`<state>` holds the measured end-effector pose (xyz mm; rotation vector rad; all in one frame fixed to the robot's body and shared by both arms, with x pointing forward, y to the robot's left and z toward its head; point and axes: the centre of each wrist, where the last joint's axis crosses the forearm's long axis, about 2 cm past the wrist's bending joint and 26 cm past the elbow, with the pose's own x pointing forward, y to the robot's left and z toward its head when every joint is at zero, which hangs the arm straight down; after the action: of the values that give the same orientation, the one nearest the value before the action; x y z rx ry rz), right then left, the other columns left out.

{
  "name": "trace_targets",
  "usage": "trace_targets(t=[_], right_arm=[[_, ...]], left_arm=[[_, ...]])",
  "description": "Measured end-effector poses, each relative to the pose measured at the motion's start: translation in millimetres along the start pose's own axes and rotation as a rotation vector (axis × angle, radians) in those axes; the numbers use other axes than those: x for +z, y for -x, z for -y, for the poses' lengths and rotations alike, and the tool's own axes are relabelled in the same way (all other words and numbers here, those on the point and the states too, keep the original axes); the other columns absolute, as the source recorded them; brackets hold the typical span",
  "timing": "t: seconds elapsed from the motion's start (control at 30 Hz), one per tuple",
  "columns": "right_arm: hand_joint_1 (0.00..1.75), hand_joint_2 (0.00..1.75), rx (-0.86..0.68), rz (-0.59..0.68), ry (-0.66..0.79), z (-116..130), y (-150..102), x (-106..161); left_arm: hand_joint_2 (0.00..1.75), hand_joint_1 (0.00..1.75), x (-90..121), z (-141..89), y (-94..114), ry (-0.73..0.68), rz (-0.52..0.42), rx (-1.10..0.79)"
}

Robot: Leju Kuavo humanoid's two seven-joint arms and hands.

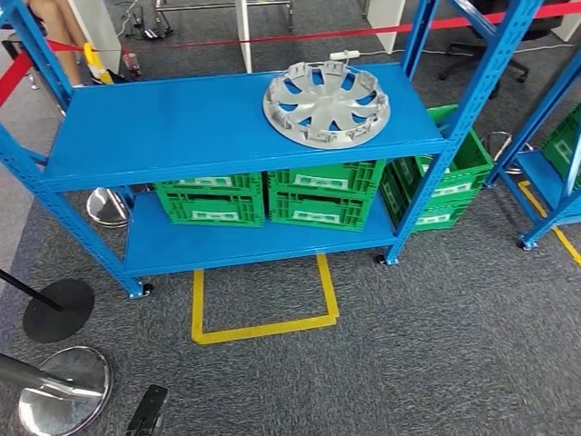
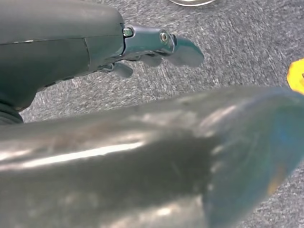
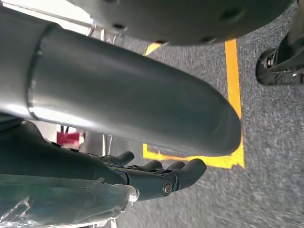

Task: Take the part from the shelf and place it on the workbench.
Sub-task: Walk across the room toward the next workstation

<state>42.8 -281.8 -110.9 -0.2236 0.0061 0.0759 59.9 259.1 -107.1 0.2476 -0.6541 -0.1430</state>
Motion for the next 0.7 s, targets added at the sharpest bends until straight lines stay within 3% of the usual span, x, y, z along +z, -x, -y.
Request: trace_targets(t=[0.7], right_arm=[[0.0, 0.0, 0.008, 0.009, -0.003, 0.0, -4.2, 0.5]], left_arm=[[0.0, 0.0, 0.9, -0.4, 1.9, -0.006, -0.011, -0.005]])
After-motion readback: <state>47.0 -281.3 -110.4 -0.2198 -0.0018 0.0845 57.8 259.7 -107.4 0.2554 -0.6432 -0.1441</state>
